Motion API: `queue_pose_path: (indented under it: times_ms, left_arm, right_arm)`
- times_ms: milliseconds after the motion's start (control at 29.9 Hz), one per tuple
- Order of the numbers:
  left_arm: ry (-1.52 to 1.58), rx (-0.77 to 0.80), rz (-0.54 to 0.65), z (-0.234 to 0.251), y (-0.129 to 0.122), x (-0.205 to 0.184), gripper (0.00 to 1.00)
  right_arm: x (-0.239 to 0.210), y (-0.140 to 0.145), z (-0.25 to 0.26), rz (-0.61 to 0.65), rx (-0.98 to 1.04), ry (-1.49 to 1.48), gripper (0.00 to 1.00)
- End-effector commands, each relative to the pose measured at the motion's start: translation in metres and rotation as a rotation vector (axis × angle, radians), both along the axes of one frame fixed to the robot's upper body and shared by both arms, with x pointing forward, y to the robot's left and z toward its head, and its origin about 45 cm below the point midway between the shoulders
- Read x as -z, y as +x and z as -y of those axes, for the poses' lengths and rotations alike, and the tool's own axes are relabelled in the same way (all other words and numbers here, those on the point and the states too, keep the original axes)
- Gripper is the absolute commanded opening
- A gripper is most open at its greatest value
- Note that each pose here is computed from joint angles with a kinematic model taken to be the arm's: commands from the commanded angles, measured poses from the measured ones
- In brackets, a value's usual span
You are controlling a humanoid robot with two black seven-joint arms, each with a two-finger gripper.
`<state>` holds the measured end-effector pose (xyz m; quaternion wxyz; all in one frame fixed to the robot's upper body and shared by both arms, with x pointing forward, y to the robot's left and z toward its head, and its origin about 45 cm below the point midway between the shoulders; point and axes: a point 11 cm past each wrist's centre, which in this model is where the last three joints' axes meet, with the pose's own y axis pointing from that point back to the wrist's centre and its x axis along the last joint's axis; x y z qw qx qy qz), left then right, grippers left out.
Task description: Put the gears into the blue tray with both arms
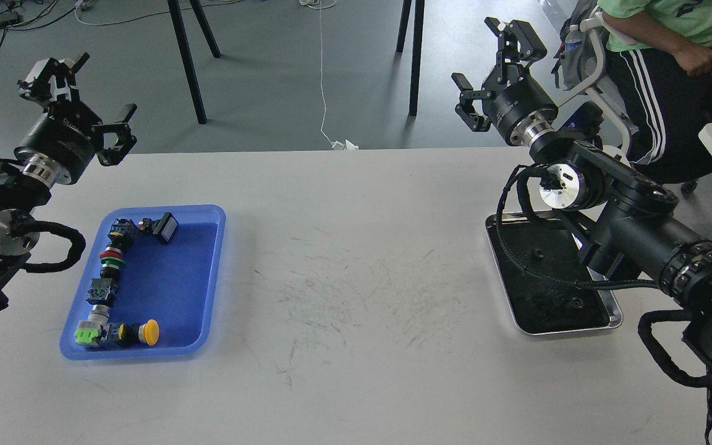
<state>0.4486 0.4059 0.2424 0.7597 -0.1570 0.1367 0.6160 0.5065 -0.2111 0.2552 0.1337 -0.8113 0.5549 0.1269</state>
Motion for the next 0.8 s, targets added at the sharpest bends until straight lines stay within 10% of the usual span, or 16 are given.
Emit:
queue_pose_path:
  times_ms: [0,769]
  left_arm:
    - [0.0,-0.004,0.002,-0.0011,-0.0004,0.0004,0.98]
    - [0.011,0.005,-0.014,0.0015,-0.0013,0.0056,0.99]
  right_arm:
    - [0.0005,-0.0002,0.0002,-0.001,0.0,0.0,0.99]
    - [-0.001,-0.0017,0.0015,0.003,-0.011,-0.008,0.99]
